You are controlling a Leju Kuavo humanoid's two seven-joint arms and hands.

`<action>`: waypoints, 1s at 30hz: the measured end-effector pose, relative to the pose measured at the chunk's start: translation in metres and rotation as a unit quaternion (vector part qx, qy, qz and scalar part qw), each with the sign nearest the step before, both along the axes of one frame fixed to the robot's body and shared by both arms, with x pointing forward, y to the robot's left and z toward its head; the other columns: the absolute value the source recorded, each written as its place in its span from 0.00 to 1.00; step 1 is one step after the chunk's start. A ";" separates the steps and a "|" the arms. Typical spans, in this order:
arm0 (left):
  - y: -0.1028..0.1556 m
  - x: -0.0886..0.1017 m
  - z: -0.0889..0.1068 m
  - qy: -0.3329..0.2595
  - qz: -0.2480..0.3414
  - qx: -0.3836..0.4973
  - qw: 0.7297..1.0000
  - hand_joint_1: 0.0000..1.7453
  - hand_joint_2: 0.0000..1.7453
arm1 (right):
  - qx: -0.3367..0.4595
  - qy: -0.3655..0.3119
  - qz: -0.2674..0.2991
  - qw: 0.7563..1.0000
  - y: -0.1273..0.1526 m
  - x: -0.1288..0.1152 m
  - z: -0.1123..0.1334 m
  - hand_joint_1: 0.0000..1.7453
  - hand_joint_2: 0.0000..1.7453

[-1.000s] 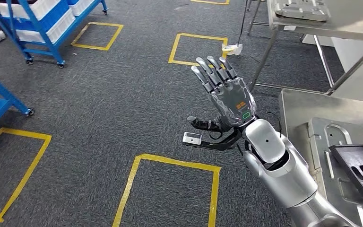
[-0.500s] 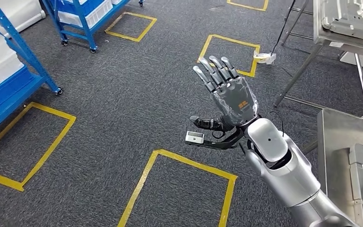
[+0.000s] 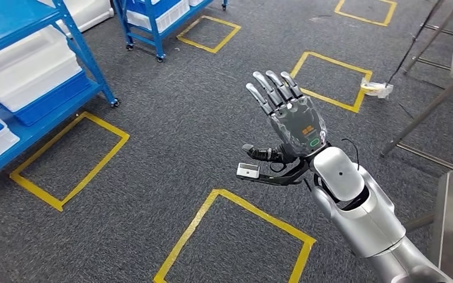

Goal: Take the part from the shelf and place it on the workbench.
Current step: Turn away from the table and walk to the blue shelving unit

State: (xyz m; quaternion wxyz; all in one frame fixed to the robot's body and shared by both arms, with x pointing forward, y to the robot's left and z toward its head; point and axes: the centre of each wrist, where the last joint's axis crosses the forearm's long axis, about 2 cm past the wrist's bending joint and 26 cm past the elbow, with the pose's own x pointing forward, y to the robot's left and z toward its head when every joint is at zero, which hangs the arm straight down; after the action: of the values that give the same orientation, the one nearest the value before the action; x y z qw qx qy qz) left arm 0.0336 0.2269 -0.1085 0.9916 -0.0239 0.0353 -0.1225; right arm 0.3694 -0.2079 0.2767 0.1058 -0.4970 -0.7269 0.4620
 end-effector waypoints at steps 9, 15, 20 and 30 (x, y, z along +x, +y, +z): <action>0.001 -0.001 0.000 0.001 0.002 0.000 1.000 0.00 0.00 | -0.002 0.001 -0.001 1.000 -0.001 0.000 -0.001 0.00 0.00; 0.001 -0.001 0.000 0.000 0.002 0.000 1.000 0.00 0.00 | -0.004 -0.001 -0.002 1.000 -0.003 0.000 0.000 0.00 0.00; 0.000 -0.001 0.000 0.000 0.002 -0.001 1.000 0.00 0.00 | -0.006 0.003 -0.003 1.000 -0.005 -0.001 -0.003 0.00 0.00; 0.000 -0.002 0.000 0.001 0.001 -0.002 1.000 0.00 0.00 | -0.012 0.004 -0.003 1.000 -0.007 -0.004 -0.009 0.00 0.00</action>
State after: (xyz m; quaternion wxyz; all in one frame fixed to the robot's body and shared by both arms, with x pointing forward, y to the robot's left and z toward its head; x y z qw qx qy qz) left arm 0.0315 0.2268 -0.1087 0.9917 -0.0257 0.0359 -0.1211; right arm 0.3650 -0.2145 0.2677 0.1046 -0.4987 -0.7191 0.4724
